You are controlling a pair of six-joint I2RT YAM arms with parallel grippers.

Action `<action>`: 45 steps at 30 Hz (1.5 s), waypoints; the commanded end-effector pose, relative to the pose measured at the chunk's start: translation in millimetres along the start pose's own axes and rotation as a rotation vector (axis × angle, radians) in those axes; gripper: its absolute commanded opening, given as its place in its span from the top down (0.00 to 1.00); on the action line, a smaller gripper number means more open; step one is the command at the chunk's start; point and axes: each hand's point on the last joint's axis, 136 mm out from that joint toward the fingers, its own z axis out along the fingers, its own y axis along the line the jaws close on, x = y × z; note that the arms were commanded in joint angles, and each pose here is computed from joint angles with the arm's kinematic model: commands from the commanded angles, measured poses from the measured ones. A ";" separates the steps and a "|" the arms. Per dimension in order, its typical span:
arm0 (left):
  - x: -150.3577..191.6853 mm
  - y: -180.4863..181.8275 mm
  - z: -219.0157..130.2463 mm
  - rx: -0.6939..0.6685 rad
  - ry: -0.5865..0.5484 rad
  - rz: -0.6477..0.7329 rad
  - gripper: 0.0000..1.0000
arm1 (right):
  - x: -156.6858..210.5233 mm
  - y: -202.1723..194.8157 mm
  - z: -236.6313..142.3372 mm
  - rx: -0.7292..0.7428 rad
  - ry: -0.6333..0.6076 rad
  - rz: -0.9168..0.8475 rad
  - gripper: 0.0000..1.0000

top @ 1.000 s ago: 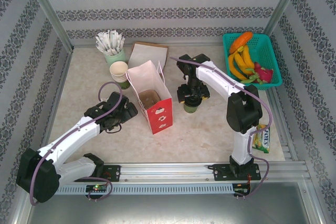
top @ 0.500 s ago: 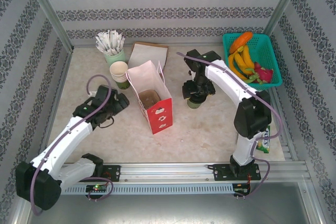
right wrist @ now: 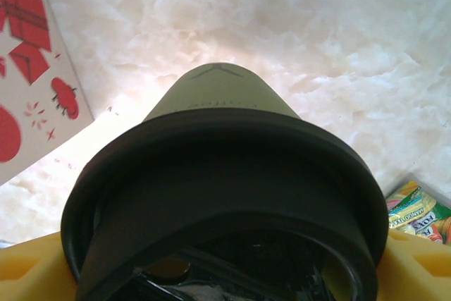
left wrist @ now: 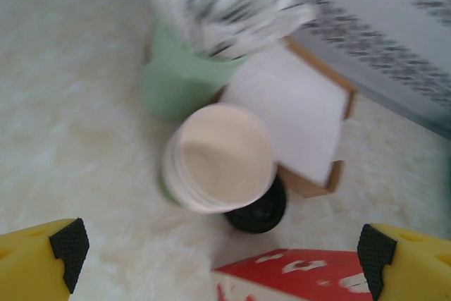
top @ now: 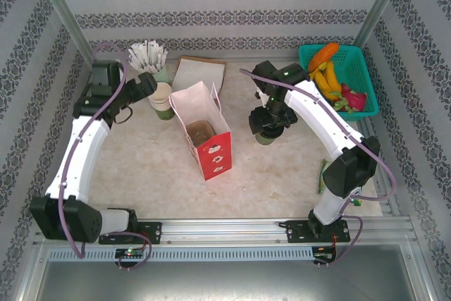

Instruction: Pack the takeout coffee

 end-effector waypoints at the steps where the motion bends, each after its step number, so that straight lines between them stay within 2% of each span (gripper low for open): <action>1: -14.1 -57.3 -0.9 0.278 0.033 0.290 0.00 | 13.4 1.4 -28.3 0.013 -0.023 -0.033 0.42; 3: -1.3 -79.0 2.2 0.373 0.123 0.394 0.01 | 16.0 3.1 -39.2 0.017 -0.039 -0.040 0.42; 7: 26.7 -99.6 11.2 0.428 0.239 0.623 0.04 | 21.1 1.6 -56.1 0.032 -0.071 -0.039 0.41; 15: 54.8 -124.3 21.7 0.552 0.376 0.814 0.12 | 30.0 0.5 -77.7 0.021 -0.115 -0.023 0.42; 19: 64.8 -119.4 39.8 0.489 0.432 0.861 0.19 | 34.2 2.1 -83.2 0.021 -0.125 -0.024 0.42; 21: 70.6 -111.1 47.1 0.439 0.475 0.890 0.28 | 36.6 2.5 -86.5 0.021 -0.131 -0.025 0.42; 24: 71.9 -115.6 48.9 0.458 0.481 0.887 0.51 | 40.6 1.5 -94.8 0.025 -0.145 -0.024 0.42; 28: 71.2 -133.8 44.0 0.520 0.440 0.884 0.66 | 46.1 0.4 -104.7 0.032 -0.160 -0.028 0.42; 32: 85.0 -148.7 36.3 0.554 0.453 0.918 0.81 | 49.4 1.2 -113.9 0.021 -0.184 -0.028 0.43; 36: 97.0 -151.8 35.9 0.542 0.476 0.923 0.86 | 52.2 4.0 -128.3 -0.007 -0.224 -0.033 0.43; 40: 93.4 -153.3 36.6 0.503 0.474 0.855 0.88 | 56.7 7.7 -142.2 -0.025 -0.252 -0.049 0.43; 45: 101.3 -158.6 33.4 0.476 0.501 0.776 0.88 | 62.1 23.6 -165.3 -0.117 -0.321 -0.074 0.45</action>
